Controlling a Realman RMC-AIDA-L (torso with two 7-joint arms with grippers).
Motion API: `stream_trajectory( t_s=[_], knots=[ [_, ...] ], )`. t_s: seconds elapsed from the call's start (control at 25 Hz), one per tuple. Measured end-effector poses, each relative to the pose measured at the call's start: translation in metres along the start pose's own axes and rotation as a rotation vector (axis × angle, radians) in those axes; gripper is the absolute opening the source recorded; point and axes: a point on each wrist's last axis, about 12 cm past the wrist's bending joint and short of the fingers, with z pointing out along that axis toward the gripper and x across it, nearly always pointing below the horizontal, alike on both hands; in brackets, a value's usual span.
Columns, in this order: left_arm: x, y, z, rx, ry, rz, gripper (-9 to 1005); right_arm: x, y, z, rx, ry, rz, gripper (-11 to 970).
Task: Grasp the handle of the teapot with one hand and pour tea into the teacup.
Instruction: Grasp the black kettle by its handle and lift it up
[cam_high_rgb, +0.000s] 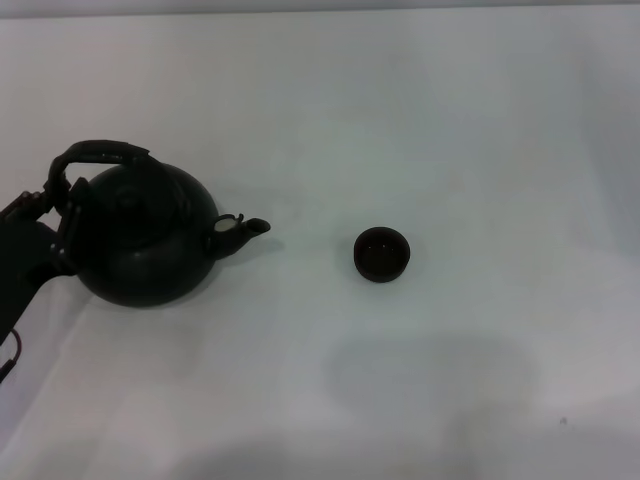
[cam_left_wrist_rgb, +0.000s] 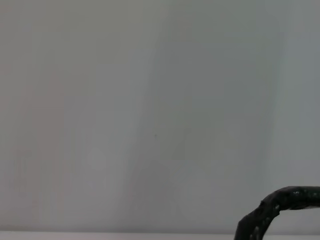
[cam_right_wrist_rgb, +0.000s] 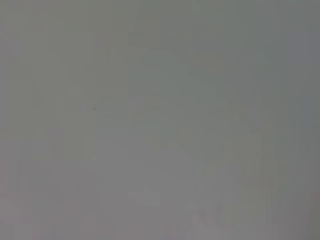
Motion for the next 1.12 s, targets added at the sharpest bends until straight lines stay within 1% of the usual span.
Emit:
stream_trajectory(
  t_s=[0.2,0.32,0.8,0.96,1.12],
  knots=[
    [0.000,0.000,0.002,0.006,0.002,0.003,257,0.000,0.000,0.000,0.000,0.000,0.000,839],
    [-0.001,0.000,0.003,0.008,0.001,0.003,165,0.000,0.000,0.000,0.001,0.000,-0.001,839],
    [-0.002,-0.001,0.003,0.006,-0.015,-0.002,146,0.000,-0.002,-0.001,0.004,0.004,-0.002,839],
    [-0.007,-0.003,0.010,0.022,-0.050,-0.004,147,0.001,-0.002,-0.002,0.005,0.006,-0.003,839],
    [-0.014,-0.004,0.023,0.053,-0.078,0.005,147,0.001,-0.003,-0.002,0.005,0.006,-0.003,839]
  ],
)
